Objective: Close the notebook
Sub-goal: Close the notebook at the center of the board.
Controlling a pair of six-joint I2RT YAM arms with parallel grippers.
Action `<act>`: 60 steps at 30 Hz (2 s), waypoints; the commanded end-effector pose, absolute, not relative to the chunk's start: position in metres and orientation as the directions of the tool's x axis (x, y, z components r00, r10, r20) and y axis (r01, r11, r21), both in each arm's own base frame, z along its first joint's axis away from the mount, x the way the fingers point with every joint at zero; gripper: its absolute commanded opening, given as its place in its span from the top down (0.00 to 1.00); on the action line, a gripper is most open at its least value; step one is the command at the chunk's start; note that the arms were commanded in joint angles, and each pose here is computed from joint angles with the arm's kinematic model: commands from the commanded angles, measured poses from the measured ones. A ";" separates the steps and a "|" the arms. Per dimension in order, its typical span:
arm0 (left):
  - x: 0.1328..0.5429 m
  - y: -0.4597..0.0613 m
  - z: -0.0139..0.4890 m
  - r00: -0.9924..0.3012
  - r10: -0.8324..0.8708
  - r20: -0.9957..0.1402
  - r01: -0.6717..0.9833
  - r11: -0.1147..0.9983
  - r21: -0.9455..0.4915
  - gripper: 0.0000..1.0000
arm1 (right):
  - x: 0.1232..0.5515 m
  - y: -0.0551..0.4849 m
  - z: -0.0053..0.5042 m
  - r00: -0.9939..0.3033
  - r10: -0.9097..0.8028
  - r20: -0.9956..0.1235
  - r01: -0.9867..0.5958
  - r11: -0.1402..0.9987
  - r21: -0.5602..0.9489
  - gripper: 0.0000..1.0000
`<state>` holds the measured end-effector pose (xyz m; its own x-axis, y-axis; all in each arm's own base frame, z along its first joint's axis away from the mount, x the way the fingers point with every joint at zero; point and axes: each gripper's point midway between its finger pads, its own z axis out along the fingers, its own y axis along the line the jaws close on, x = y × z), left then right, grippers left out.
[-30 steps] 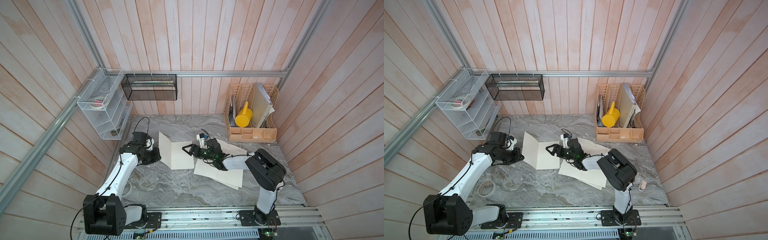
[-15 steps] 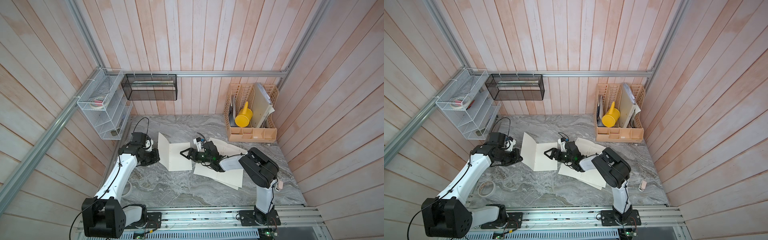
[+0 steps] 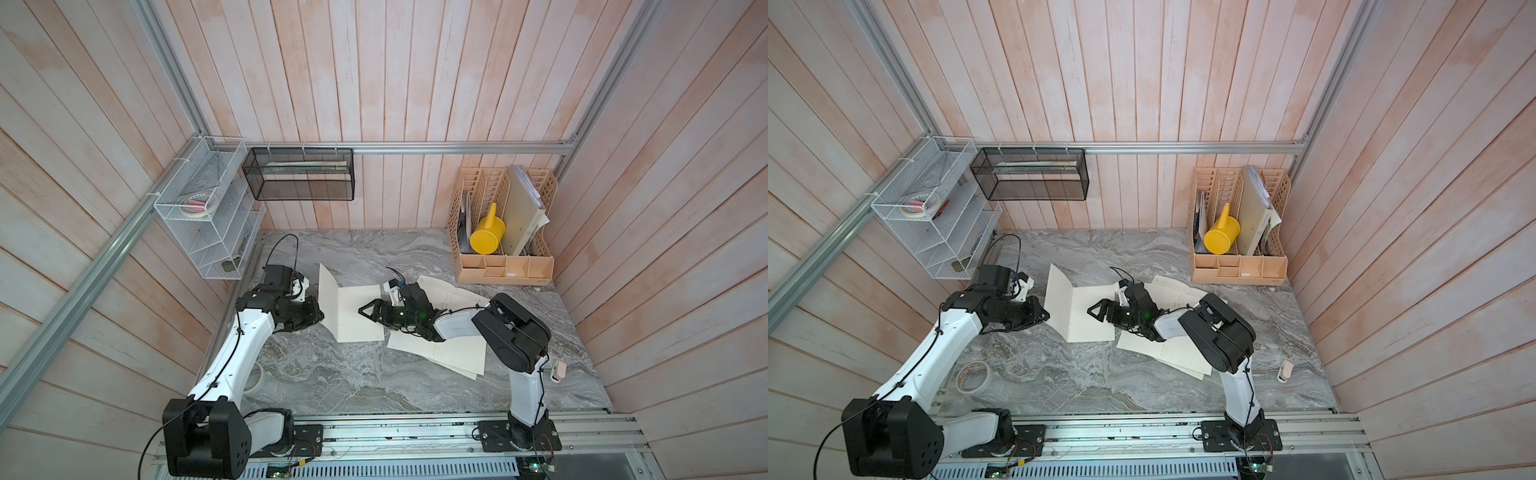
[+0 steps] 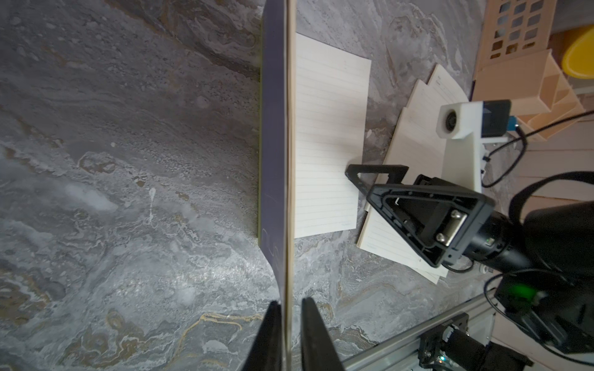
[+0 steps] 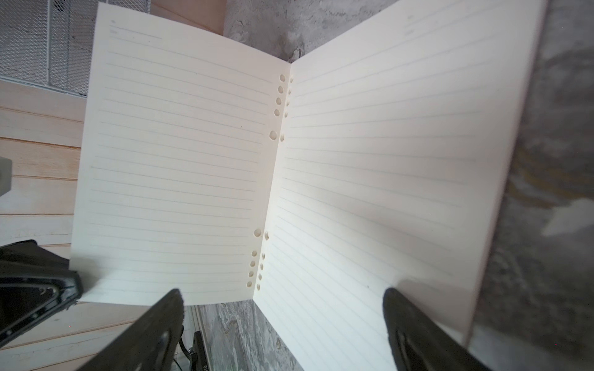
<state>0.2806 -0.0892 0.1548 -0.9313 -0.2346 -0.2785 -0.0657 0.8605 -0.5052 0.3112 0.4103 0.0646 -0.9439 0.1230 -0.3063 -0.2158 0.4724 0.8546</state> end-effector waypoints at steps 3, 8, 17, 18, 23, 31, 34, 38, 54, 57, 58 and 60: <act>0.286 -0.104 0.163 -0.921 -0.238 -0.308 -0.011 0.807 -0.590 0.69 | 0.307 0.408 0.051 -0.950 0.115 -0.290 -0.195 0.508 0.839 0.02; 0.294 -0.122 0.176 -0.909 -0.243 -0.340 0.058 0.732 -0.679 0.57 | 0.307 0.409 0.051 -0.950 0.115 -0.290 -0.196 0.504 0.841 0.02; 0.306 -0.148 0.190 -0.897 -0.249 -0.365 0.153 0.601 -0.785 0.49 | 0.307 0.409 0.057 -0.947 0.118 -0.300 -0.205 0.497 0.843 0.02; 0.308 -0.150 0.189 -0.897 -0.252 -0.364 0.157 0.587 -0.794 0.47 | 0.307 0.409 0.059 -0.946 0.118 -0.303 -0.208 0.495 0.844 0.02; 0.314 -0.155 0.185 -0.890 -0.264 -0.372 0.180 0.546 -0.818 0.46 | 0.310 0.409 0.073 -0.938 0.128 -0.322 -0.226 0.480 0.848 0.02; 0.318 -0.160 0.189 -0.875 -0.278 -0.396 0.222 0.497 -0.839 0.45 | 0.316 0.402 0.102 -0.913 0.154 -0.377 -0.262 0.488 0.833 0.02; 0.317 -0.161 0.188 -0.873 -0.280 -0.400 0.228 0.489 -0.842 0.45 | 0.319 0.395 0.113 -0.898 0.166 -0.408 -0.276 0.511 0.814 0.02; 0.315 -0.161 0.180 -0.878 -0.282 -0.388 0.218 0.486 -0.846 0.45 | 0.323 0.386 0.130 -0.875 0.179 -0.450 -0.296 0.538 0.789 0.02; 0.319 -0.124 0.097 -0.910 -0.333 -0.247 -0.071 0.713 -0.698 0.45 | 0.321 0.403 0.138 -0.880 0.150 -0.452 -0.332 0.487 0.808 0.02; 0.321 -0.119 0.088 -0.911 -0.350 -0.219 -0.103 0.707 -0.700 0.45 | 0.318 0.406 0.119 -0.898 0.137 -0.417 -0.305 0.490 0.817 0.02; 0.322 -0.118 0.087 -0.911 -0.352 -0.214 -0.107 0.703 -0.703 0.45 | 0.318 0.406 0.114 -0.902 0.134 -0.410 -0.299 0.492 0.818 0.02; 0.323 -0.118 0.083 -0.912 -0.357 -0.201 -0.115 0.695 -0.710 0.45 | 0.317 0.406 0.103 -0.910 0.127 -0.395 -0.285 0.502 0.817 0.02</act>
<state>0.3158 -0.1229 0.0833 -0.9157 -0.3580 -0.1826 -0.1219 0.6803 -0.7228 0.3219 0.3991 0.1095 -0.8979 0.1445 -0.4158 -0.2886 0.5200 0.8039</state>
